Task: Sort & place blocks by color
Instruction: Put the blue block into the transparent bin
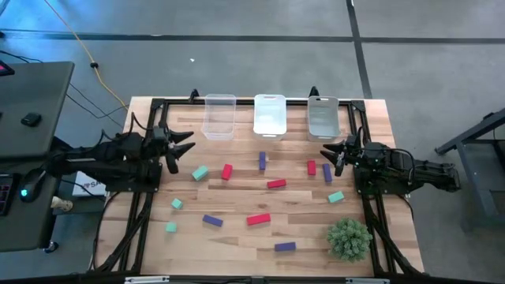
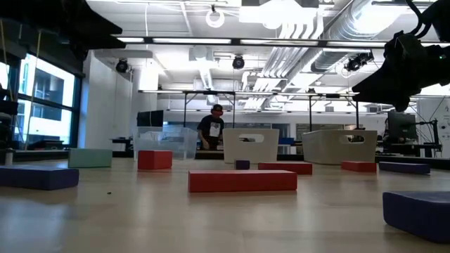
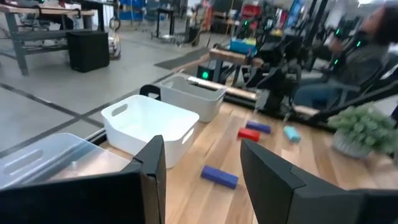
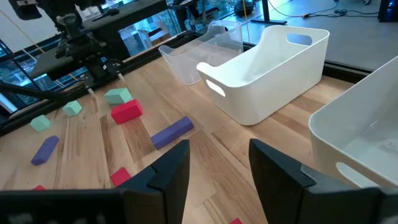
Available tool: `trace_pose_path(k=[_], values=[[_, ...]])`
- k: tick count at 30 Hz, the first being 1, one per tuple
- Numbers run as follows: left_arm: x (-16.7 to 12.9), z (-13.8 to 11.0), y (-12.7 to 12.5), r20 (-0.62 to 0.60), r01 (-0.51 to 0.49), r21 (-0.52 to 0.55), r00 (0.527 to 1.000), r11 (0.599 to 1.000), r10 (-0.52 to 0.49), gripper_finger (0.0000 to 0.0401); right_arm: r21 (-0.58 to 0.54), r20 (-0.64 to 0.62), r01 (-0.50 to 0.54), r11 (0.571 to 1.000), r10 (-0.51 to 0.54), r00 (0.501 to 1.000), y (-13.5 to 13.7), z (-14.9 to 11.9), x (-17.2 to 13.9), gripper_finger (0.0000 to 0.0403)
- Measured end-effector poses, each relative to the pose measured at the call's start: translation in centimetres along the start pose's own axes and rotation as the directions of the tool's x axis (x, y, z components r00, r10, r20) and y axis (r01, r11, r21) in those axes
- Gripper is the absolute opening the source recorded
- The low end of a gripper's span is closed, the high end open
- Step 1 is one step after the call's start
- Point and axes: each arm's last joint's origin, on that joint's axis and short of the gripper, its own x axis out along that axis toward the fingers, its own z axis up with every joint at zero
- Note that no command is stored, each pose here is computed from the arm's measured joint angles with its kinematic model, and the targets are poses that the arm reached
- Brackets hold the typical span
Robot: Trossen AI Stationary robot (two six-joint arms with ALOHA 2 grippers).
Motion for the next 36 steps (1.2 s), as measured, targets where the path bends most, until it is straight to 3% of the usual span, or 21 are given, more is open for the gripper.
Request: trace_pose_path(k=[6, 12, 18, 23, 28, 36], values=[[0.3, 2.5, -0.4, -0.084, -0.065, 0.019, 0.994, 0.998, 0.066, 0.0138, 0.000, 0.000, 0.000, 1.000, 0.000, 1.000, 0.0, 0.0, 0.0, 0.0156], [0.6, 5.0, -0.8, -0.172, -0.142, -0.049, 0.976, 0.989, 0.132, 0.0165, 0.000, 0.000, 0.000, 1.000, 0.000, 1.000, 0.0, 0.0, 0.0, 0.0156], [1.4, 5.3, -1.1, -0.339, -0.232, -0.095, 0.922, 0.968, 0.188, 0.0183, 0.000, 0.000, 0.000, 1.000, 0.000, 1.000, 0.0, 0.0, 0.0, 0.0156], [2.4, 3.7, -1.4, -0.511, -0.280, -0.169, 0.845, 0.945, 0.159, 0.0184, 0.000, 0.000, 0.000, 1.000, 0.000, 1.000, 0.0, 0.0, 0.0, 0.0156], [3.7, 2.0, -1.8, -0.669, -0.336, -0.148, 0.727, 0.930, 0.156, 0.0184, 0.000, 0.000, 0.000, 1.000, 0.000, 1.000, 0.0, 0.0, 0.0, 0.0156], [6.2, -0.1, -2.5, -0.794, -0.400, -0.138, 0.591, 0.906, 0.140, 0.0184, 0.000, 0.000, 0.000, 1.000, 0.000, 1.000, 0.0, 0.0, 0.0, 0.0156]])
